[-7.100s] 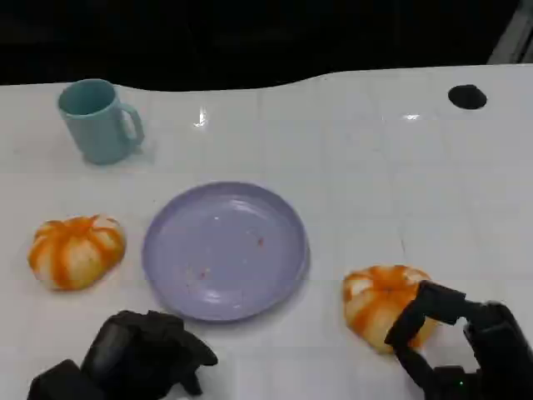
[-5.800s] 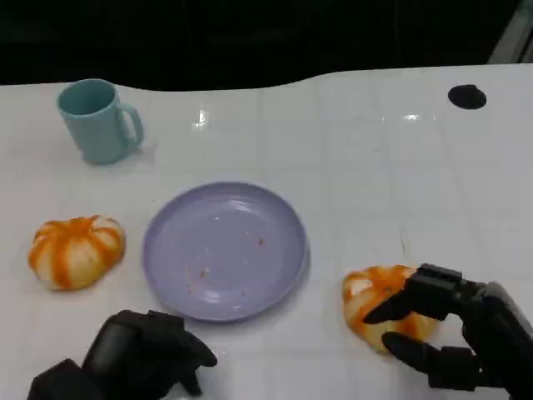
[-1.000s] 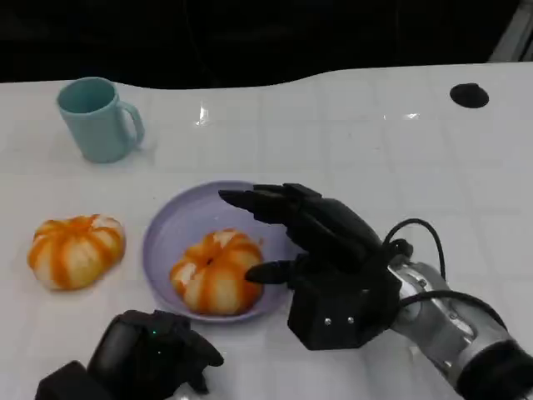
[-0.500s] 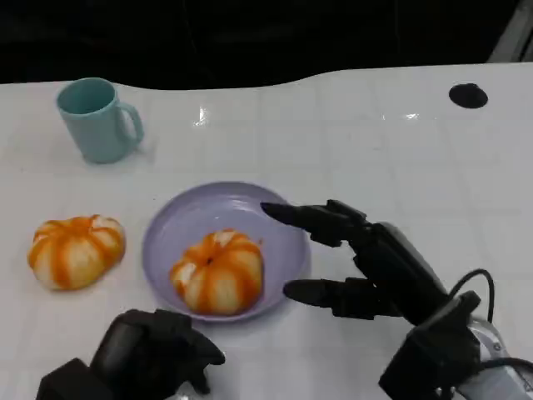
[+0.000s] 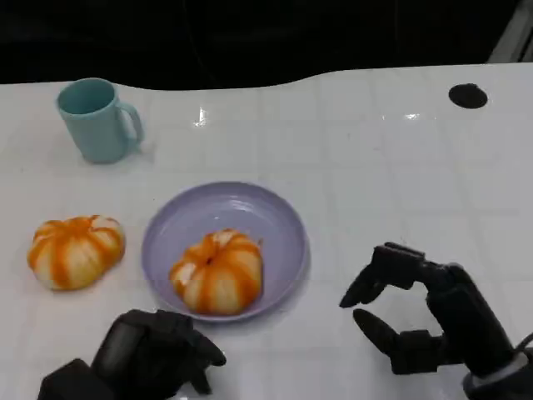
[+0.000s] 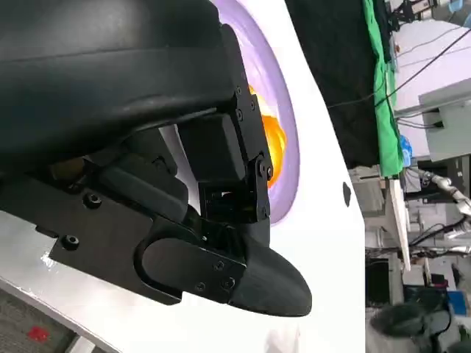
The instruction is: Grasp the bread from the table and place it into the plate.
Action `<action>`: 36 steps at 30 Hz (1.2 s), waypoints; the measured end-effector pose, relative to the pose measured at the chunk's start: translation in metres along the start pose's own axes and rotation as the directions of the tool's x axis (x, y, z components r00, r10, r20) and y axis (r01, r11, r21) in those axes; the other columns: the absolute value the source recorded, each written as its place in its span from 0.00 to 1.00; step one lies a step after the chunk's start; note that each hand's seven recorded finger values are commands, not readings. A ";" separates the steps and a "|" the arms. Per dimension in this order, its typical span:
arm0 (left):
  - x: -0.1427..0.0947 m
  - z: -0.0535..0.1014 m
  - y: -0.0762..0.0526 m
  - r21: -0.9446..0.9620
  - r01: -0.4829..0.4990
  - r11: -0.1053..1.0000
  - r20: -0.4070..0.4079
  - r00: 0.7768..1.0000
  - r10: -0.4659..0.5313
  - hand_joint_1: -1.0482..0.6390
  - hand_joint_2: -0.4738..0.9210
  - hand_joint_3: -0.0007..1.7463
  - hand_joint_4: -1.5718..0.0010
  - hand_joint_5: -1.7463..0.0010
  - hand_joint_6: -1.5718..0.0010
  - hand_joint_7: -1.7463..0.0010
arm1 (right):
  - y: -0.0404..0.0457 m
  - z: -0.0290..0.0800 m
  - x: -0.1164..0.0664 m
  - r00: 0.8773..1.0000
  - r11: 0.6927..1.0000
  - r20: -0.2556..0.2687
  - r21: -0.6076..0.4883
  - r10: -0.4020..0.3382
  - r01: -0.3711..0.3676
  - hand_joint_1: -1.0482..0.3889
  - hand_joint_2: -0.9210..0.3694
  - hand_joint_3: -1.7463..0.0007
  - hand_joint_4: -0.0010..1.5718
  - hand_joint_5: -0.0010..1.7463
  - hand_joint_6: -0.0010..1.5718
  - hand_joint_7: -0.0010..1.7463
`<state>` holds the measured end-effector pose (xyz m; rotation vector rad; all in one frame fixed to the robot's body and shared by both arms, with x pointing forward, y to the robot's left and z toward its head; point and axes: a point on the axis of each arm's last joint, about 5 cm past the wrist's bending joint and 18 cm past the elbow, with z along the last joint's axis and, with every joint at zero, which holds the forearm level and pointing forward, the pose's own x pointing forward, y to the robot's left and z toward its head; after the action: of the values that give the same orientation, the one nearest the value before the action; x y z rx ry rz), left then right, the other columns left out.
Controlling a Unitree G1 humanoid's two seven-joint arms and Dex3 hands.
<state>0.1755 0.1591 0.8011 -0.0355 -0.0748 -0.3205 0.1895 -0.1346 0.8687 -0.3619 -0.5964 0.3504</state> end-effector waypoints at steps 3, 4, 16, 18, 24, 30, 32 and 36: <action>0.000 0.000 0.000 0.002 0.001 1.000 0.000 1.000 -0.001 0.00 1.00 0.08 0.20 0.37 0.10 0.72 | -0.0027 0.000 -0.010 1.000 1.000 0.002 -0.010 0.000 0.000 0.55 0.42 0.34 0.39 0.95 0.39 0.85; 0.000 0.000 0.000 0.002 0.001 1.000 0.000 1.000 -0.001 0.00 1.00 0.08 0.20 0.37 0.10 0.72 | -0.0043 0.000 -0.013 1.000 1.000 0.006 -0.015 -0.003 0.003 0.54 0.42 0.33 0.40 0.94 0.40 0.84; 0.000 0.000 0.001 0.006 -0.002 1.000 -0.001 1.000 0.002 0.00 1.00 0.09 0.20 0.37 0.10 0.72 | -0.0144 -0.005 -0.036 1.000 0.996 0.009 -0.084 -0.016 0.017 0.51 0.42 0.29 0.46 0.89 0.49 0.78; 0.000 0.000 0.001 0.006 -0.002 1.000 -0.001 1.000 0.002 0.00 1.00 0.09 0.20 0.37 0.10 0.72 | -0.0145 -0.007 -0.039 1.000 0.995 0.005 -0.092 -0.028 0.029 0.50 0.41 0.28 0.49 0.87 0.52 0.76; 0.000 0.001 0.002 0.006 -0.005 1.000 0.001 1.000 0.005 0.00 1.00 0.09 0.21 0.37 0.10 0.72 | -0.0113 -0.012 -0.043 0.999 0.993 0.018 -0.113 -0.029 0.030 0.48 0.39 0.28 0.54 0.84 0.56 0.72; -0.002 0.001 0.005 0.018 -0.007 1.000 0.005 1.000 0.007 0.00 1.00 0.09 0.21 0.36 0.10 0.72 | -0.0097 -0.013 -0.042 0.999 0.992 0.034 -0.123 -0.037 0.041 0.49 0.37 0.30 0.54 0.87 0.55 0.73; -0.002 0.001 0.005 0.020 -0.008 1.000 0.004 1.000 0.008 0.00 1.00 0.09 0.21 0.36 0.10 0.72 | -0.0094 -0.013 -0.043 0.998 0.991 0.038 -0.123 -0.043 0.047 0.49 0.37 0.30 0.54 0.87 0.55 0.74; -0.002 0.001 0.006 0.022 -0.009 1.000 0.003 1.000 0.009 0.00 1.00 0.09 0.21 0.36 0.10 0.72 | -0.0091 -0.013 -0.043 0.998 0.991 0.041 -0.120 -0.055 0.060 0.49 0.38 0.29 0.53 0.88 0.54 0.74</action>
<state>0.1753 0.1656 0.8022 -0.0148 -0.0808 -0.3105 0.1662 -0.1636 0.8418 -0.4543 -0.6654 0.2667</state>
